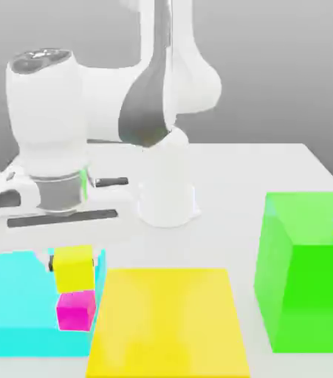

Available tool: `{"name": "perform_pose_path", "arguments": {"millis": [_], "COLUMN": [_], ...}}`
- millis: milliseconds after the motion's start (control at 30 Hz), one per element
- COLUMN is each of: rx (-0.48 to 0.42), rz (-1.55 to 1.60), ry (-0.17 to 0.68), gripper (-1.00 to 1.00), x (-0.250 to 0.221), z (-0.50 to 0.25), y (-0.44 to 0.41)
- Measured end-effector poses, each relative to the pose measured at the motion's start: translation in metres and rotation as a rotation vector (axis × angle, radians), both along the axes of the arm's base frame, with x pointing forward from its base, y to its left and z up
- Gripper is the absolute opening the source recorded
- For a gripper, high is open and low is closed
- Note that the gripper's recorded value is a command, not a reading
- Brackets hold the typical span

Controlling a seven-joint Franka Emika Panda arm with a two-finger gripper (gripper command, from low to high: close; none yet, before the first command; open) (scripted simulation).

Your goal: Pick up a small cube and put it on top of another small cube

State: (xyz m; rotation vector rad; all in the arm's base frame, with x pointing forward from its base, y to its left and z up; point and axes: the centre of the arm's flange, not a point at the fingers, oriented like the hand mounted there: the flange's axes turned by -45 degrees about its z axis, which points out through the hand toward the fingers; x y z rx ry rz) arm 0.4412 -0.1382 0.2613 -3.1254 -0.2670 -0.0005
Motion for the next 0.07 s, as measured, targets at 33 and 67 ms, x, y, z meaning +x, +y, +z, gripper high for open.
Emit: {"name": "perform_pose_path", "arguments": {"millis": [33, 67], "rx": [0.000, 0.000], "rz": [0.000, 0.000], "ry": [0.000, 0.000], "gripper": [1.00, 1.00], "x": [0.0000, 0.0000], "z": [0.0000, 0.0000], "y": [0.0001, 0.0000]}}
